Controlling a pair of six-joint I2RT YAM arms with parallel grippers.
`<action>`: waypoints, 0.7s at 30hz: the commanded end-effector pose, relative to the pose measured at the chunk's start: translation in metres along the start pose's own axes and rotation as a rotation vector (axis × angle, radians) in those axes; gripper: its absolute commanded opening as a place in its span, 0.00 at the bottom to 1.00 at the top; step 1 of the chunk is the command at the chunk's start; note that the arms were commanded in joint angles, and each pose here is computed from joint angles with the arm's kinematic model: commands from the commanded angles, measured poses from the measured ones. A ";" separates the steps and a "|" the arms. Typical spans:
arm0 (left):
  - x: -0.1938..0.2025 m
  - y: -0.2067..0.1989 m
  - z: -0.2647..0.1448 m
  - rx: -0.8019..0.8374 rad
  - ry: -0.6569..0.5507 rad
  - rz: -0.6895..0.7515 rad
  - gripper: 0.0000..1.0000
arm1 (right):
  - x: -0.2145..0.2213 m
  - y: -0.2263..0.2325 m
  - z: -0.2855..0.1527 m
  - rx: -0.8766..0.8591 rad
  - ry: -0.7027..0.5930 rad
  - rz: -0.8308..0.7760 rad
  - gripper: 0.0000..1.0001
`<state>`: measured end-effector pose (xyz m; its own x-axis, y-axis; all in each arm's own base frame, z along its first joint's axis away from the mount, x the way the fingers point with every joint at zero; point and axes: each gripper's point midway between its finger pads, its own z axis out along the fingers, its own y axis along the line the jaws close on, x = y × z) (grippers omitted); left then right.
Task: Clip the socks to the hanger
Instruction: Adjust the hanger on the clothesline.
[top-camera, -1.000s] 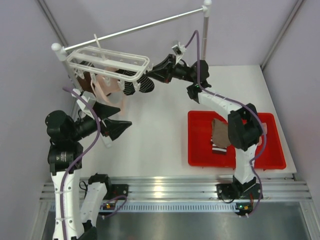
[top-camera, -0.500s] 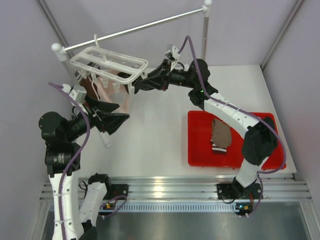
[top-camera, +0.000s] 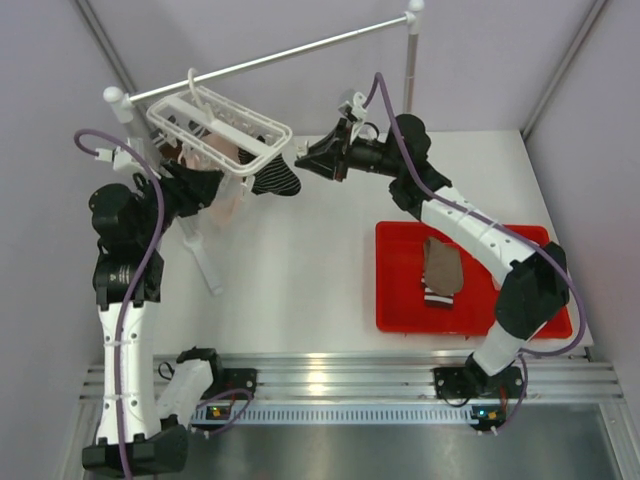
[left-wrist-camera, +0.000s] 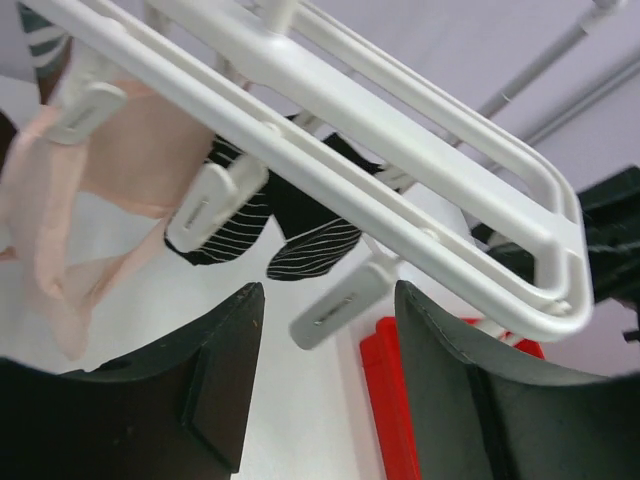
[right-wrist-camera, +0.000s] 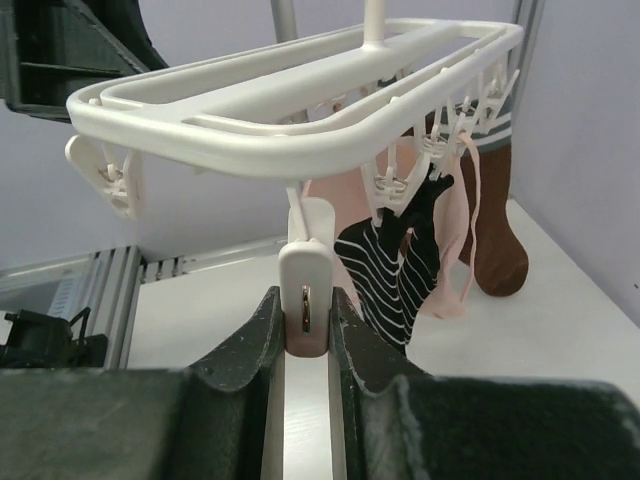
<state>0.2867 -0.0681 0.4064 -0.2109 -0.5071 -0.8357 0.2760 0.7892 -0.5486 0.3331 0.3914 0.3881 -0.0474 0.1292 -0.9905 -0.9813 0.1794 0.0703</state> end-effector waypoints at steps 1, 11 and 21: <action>-0.043 0.006 0.006 -0.076 -0.168 -0.022 0.59 | -0.040 0.003 -0.020 0.021 -0.062 -0.080 0.00; -0.062 0.011 0.053 0.002 -0.210 -0.114 0.46 | -0.036 0.003 -0.035 0.025 -0.049 -0.093 0.00; -0.064 -0.005 0.088 0.090 -0.209 -0.099 0.43 | -0.035 0.017 -0.043 -0.018 -0.035 -0.084 0.00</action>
<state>0.3838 -0.0577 0.4043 -0.1682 -0.6591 -0.7330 0.2085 0.7030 -0.6799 0.3292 0.3585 0.3875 -0.0328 0.1120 -0.9932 -0.9765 0.2082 0.0557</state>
